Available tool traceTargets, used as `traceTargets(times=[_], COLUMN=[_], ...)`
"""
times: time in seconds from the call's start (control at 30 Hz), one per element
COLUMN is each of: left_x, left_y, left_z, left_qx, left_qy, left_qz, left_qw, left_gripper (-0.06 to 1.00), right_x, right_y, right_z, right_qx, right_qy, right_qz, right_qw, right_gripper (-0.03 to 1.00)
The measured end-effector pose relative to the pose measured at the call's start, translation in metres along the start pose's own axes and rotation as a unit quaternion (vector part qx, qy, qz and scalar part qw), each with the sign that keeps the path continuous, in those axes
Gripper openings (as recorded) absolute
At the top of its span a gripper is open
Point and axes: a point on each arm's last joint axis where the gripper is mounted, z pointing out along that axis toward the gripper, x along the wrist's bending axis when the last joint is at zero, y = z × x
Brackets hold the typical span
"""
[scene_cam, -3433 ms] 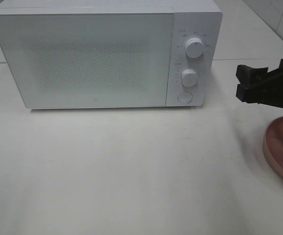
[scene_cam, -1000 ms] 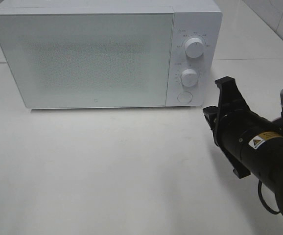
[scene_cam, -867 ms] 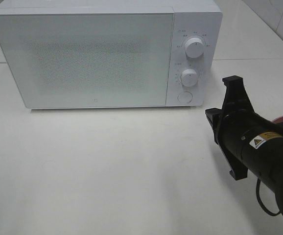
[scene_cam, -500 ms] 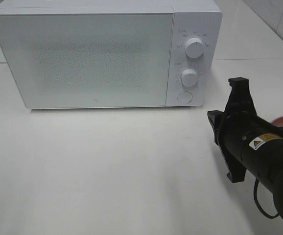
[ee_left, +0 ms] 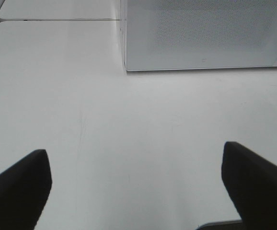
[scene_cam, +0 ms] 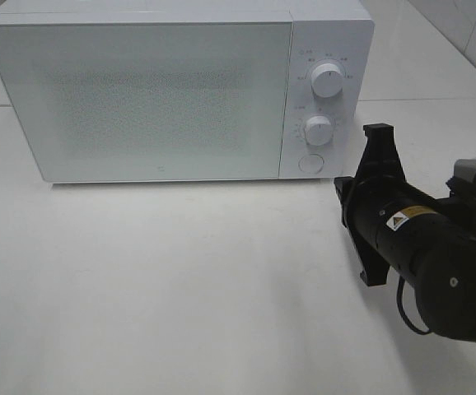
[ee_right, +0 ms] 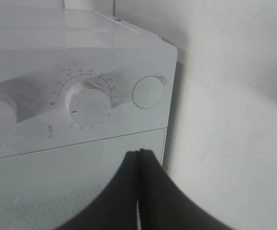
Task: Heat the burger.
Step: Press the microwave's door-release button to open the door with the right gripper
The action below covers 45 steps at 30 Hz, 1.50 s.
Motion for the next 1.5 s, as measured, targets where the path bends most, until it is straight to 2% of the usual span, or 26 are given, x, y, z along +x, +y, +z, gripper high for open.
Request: traceTargets(times=[0.43,0.7,1.27,1.5], left_x=[0.000,0.000,0.000,0.000], left_y=[0.000,0.000,0.000,0.000], left_z=[0.000,0.000,0.000,0.000], left_qx=[0.000,0.000,0.000,0.000], left_qy=[0.000,0.000,0.000,0.000], left_qz=[0.000,0.000,0.000,0.000], left_qw=[1.000,1.000,1.000,1.000], left_gripper=[0.88,0.88,0.88,0.88], right_x=[0.006,0.002,-0.010,-0.007], right_y=[-0.009,-0.014,-0.028,-0.023], right_z=[0.043,0.066,0.094,0.104], right_qx=[-0.008,-0.022,-0.042,-0.054], right_qy=[-0.002,-0.018,-0.032,-0.029], right_qz=[0.013,0.026,0.042,0.040], right_qw=[1.000,0.999,0.998,0.997], right_gripper=[0.00,0.00,0.00,0.00])
